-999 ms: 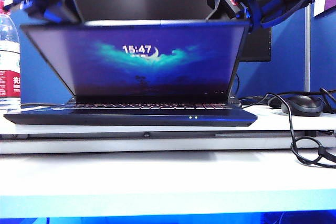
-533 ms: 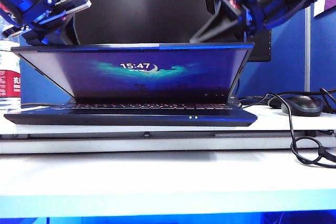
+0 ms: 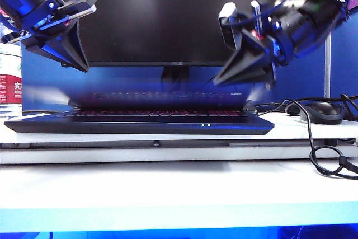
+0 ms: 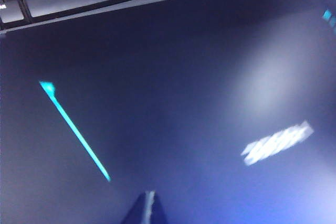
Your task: Close the lid of the black laptop.
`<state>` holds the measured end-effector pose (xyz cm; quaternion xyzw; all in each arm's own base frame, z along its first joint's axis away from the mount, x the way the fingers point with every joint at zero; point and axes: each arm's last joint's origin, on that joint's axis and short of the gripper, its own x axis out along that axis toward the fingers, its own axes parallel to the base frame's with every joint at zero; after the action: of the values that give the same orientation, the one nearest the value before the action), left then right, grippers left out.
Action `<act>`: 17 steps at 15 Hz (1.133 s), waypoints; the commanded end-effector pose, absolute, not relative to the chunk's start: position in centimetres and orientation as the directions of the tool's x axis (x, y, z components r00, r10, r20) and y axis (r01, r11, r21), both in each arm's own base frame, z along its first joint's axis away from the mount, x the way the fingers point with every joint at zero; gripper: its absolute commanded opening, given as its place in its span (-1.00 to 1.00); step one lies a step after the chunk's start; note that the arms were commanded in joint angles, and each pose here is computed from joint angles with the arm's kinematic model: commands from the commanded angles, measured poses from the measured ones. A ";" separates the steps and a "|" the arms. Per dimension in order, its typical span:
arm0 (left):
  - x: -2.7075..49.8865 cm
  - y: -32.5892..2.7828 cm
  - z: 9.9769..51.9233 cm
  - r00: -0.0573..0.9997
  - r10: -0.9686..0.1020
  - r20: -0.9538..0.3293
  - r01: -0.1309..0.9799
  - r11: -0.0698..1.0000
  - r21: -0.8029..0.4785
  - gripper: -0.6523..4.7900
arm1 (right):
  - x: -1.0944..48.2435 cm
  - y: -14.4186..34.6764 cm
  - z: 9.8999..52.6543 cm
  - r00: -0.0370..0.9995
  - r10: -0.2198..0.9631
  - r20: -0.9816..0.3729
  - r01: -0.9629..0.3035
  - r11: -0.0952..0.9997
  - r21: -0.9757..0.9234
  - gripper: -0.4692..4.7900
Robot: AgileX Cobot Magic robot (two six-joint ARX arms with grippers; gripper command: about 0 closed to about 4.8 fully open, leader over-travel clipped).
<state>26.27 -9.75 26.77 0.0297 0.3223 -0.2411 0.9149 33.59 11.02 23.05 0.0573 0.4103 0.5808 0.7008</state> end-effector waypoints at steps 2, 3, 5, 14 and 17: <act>26.8 -10.0 25.8 0.650 -0.428 -0.628 0.469 0.876 -0.112 -0.78 | 33.4 11.0 22.6 -0.012 0.866 -0.500 -0.769 0.311 0.558 -0.83; 26.9 -10.1 25.5 0.628 -0.448 -0.636 0.485 0.865 -0.131 -0.78 | 33.4 11.0 22.5 -0.011 0.867 -0.499 -0.768 0.312 0.559 -0.83; 27.0 -10.3 25.5 0.607 -0.496 -0.621 0.517 0.840 -0.166 -0.78 | 33.3 11.1 22.7 -0.025 0.882 -0.470 -0.758 0.290 0.584 -0.83; 13.6 -5.4 37.6 0.854 -0.502 -0.135 0.493 0.865 -0.095 -0.78 | 23.1 8.4 38.2 0.264 0.919 -0.293 -0.917 0.333 0.218 -0.83; 7.0 -2.7 37.1 0.908 -0.417 0.053 0.419 0.887 -0.195 -0.78 | 16.7 6.3 40.8 0.504 0.830 -0.240 -0.851 0.525 0.028 -0.83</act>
<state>7.74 -3.06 37.67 -0.0709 -0.0036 -0.2215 0.9726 17.57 6.67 40.43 -0.0380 0.1296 0.5195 0.8437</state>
